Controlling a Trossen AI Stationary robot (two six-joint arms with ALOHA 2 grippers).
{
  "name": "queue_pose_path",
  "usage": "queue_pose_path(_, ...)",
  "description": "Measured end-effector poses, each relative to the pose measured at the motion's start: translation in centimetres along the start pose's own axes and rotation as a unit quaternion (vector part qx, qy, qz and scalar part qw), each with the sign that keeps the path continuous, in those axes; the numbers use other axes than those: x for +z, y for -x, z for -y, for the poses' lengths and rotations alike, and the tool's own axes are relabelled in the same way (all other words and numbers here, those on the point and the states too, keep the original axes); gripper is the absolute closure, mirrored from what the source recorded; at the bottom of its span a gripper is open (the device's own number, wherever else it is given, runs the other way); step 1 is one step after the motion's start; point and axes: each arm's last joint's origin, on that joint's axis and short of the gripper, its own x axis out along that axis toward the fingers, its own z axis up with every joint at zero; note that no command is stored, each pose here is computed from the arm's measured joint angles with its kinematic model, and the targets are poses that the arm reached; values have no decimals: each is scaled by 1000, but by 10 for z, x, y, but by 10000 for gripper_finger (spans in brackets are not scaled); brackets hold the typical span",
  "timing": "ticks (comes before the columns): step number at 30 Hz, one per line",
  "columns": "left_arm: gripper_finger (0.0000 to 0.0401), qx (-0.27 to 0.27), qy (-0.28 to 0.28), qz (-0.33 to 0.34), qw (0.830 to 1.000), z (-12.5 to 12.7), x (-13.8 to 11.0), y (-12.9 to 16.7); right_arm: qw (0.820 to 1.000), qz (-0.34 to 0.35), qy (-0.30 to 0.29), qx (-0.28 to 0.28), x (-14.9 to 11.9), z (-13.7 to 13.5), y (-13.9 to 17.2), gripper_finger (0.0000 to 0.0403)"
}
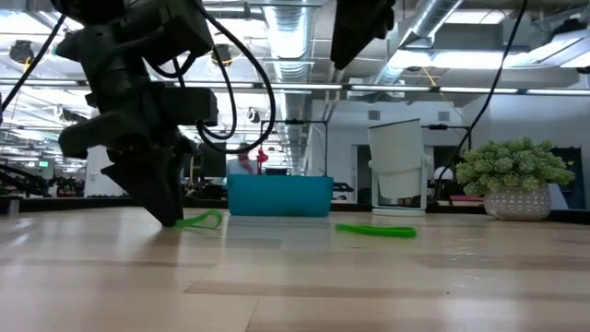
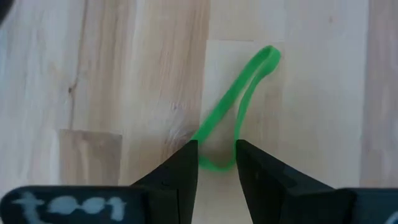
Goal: Pick and place items into bin
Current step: Put the green rubber band into the blue bin
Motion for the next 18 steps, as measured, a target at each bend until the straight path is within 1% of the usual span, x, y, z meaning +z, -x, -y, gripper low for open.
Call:
queue_pose_path(3,296,-28,1,24,999,5,5,0,1000,-10,-2,0,-7,-9,-4,295)
queue_pose_path(8,296,-41,-13,60,997,8,11,-1,1000,-29,0,-2,-20,-21,-11,295)
queue_pose_path(14,296,-38,-15,47,998,9,9,-6,999,-37,-8,-2,-29,-29,-20,295)
queue_pose_path(18,296,-51,-17,46,998,12,9,-20,999,-42,-12,-4,-32,-32,-22,295)
